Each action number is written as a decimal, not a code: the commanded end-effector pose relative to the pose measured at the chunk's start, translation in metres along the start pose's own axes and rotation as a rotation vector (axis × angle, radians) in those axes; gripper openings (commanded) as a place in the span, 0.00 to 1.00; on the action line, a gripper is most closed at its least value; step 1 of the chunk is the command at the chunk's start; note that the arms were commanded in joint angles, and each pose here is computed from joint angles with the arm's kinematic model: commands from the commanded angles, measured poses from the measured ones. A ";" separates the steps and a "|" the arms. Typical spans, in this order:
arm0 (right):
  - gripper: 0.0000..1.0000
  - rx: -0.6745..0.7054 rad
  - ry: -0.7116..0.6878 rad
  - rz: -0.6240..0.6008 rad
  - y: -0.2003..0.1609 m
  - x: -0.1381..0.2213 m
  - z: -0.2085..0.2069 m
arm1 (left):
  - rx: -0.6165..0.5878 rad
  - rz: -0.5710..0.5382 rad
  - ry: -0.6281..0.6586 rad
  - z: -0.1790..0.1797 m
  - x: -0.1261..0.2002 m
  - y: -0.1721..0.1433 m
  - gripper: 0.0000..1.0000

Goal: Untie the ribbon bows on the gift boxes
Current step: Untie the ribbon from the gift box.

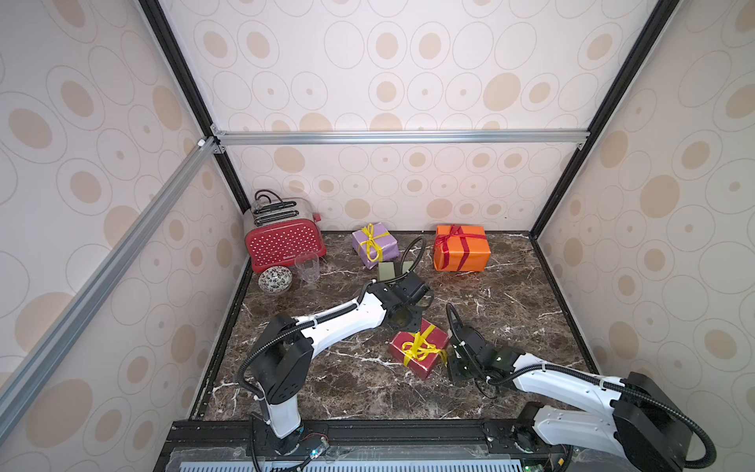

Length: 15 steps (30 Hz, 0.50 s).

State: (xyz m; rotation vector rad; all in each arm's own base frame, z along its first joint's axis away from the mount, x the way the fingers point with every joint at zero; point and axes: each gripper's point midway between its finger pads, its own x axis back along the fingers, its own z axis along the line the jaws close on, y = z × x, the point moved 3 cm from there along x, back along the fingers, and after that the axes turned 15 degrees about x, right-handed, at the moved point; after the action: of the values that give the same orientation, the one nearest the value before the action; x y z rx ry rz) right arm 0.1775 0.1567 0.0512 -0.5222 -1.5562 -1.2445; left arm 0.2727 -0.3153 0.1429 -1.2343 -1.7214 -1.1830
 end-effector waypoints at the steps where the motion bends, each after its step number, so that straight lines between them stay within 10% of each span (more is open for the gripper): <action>1: 0.00 -0.010 -0.007 0.006 0.000 0.000 -0.001 | 0.013 0.009 0.017 0.002 0.000 0.000 0.35; 15: 0.00 -0.008 -0.007 0.018 0.000 -0.002 -0.001 | 0.092 0.093 0.055 0.001 -0.020 -0.024 0.32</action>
State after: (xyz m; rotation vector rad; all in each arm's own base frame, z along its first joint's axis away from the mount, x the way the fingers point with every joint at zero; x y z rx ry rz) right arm 0.1770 0.1563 0.0485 -0.5323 -1.5544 -1.2345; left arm 0.2599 -0.3214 0.1247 -1.2310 -1.6836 -1.1002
